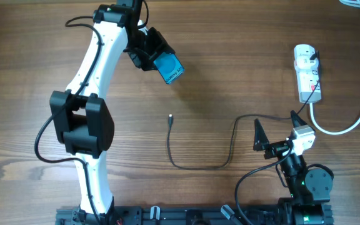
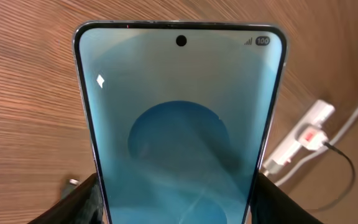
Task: Plug charger to phone and switch on socket
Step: 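Raise the phone with the left gripper and tilt it upright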
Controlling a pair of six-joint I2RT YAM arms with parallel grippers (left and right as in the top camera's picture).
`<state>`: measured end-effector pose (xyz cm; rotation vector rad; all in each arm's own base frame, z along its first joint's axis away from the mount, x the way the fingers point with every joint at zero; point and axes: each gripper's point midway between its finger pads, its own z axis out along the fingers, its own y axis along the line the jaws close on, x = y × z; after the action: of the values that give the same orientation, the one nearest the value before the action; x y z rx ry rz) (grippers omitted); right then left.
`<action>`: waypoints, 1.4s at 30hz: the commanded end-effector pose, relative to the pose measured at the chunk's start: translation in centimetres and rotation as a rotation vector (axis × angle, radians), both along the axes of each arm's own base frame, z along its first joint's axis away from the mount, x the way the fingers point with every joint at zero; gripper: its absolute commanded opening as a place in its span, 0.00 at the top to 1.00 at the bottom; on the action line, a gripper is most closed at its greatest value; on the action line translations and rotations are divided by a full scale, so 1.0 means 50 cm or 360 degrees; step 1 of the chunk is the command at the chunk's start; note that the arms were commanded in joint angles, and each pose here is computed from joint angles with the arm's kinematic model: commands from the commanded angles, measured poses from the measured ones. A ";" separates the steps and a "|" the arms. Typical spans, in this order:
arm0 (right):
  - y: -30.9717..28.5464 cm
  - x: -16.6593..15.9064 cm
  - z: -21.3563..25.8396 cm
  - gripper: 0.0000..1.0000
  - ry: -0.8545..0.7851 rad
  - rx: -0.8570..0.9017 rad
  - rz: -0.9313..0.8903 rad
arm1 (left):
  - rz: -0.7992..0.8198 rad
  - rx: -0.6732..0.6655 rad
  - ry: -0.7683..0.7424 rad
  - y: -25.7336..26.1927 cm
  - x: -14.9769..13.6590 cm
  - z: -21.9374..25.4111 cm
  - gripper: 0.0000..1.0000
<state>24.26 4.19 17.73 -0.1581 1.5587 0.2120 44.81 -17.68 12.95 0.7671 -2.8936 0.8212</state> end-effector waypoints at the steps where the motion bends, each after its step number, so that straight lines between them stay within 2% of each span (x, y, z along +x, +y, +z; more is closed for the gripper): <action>1: -0.001 0.000 0.003 0.00 -0.0014 -0.0013 -0.0007 | 0.0032 -0.0256 0.0016 -0.035 -0.015 0.074 0.72; 5: -0.001 0.000 0.003 0.00 -0.0014 -0.0013 -0.0007 | 0.0150 -0.0314 0.0114 -0.042 -0.017 0.080 0.86; 12: -0.001 0.000 0.003 0.00 -0.0014 -0.0013 -0.0007 | 0.0189 -0.0522 0.0257 -0.075 -0.033 0.110 0.96; 22: -0.001 0.000 0.003 0.00 -0.0014 -0.0012 -0.0007 | 0.0117 -0.0927 0.0498 -0.122 -0.074 0.185 0.96; 26: -0.001 0.000 0.003 0.00 -0.0014 -0.0013 -0.0007 | 0.0163 -0.0910 0.0650 -0.095 -0.107 0.181 0.96; 32: -0.001 0.000 0.003 0.00 -0.0014 -0.0013 -0.0007 | 0.0038 -0.0940 0.0605 -0.051 -0.138 0.188 0.96; 35: -0.001 0.000 0.003 0.00 -0.0014 -0.0012 -0.0007 | -0.0125 -0.0952 0.0449 -0.037 -0.148 0.190 0.96; 39: -0.001 0.000 0.003 0.00 -0.0014 -0.0013 -0.0007 | -0.0233 -0.0952 0.0380 -0.032 -0.162 0.191 0.96; 42: -0.001 0.000 0.003 0.00 -0.0014 -0.0012 -0.0007 | -0.0251 -0.0868 0.0396 -0.019 -0.173 0.177 0.96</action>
<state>24.26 4.19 17.73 -0.1581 1.5587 0.2120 36.76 -19.30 20.14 0.6043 -2.2360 1.2549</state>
